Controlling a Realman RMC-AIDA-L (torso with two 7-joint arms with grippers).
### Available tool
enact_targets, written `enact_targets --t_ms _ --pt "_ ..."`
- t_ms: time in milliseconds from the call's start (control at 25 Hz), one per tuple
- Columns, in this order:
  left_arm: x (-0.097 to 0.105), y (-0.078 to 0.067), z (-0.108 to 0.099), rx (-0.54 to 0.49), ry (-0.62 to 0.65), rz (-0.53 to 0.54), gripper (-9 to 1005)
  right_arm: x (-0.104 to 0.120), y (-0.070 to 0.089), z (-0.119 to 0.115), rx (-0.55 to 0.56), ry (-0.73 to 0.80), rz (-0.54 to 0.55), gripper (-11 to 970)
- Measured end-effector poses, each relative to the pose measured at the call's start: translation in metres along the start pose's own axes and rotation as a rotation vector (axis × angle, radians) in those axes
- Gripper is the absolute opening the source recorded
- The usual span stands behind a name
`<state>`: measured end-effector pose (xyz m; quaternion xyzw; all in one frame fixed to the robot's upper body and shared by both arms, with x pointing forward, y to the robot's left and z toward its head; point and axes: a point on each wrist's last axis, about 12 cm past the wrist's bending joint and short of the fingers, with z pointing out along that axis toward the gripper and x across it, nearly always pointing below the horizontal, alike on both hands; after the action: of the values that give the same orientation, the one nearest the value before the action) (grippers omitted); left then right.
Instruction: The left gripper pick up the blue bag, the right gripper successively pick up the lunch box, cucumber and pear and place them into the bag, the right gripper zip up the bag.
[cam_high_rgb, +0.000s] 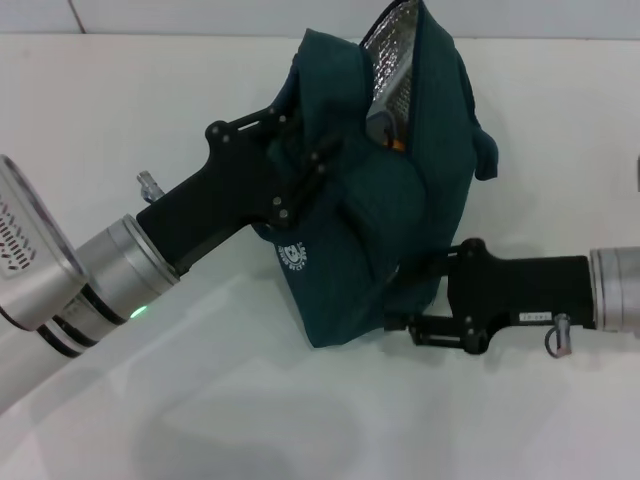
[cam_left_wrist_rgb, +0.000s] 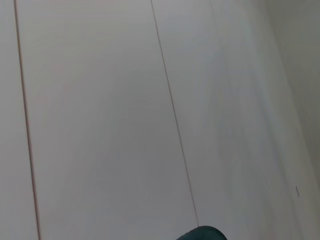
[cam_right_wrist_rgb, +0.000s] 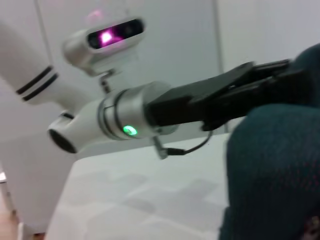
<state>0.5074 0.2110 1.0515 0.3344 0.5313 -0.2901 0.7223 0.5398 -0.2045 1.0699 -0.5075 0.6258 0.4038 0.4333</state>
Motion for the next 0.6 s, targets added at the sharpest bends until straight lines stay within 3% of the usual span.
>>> enact_targets --t_ms 160,600 --pt "0.0005 -0.0004 -0.0017 -0.004 0.002 0.0 328 0.0021 0.0041 -0.0001 -0.008 -0.008 0.009 470" --pt "0.0003 -0.0007 -0.0023 0.001 0.002 0.005 329 0.0039 -0.0016 -0.0061 0.108 -0.095 0.091 441"
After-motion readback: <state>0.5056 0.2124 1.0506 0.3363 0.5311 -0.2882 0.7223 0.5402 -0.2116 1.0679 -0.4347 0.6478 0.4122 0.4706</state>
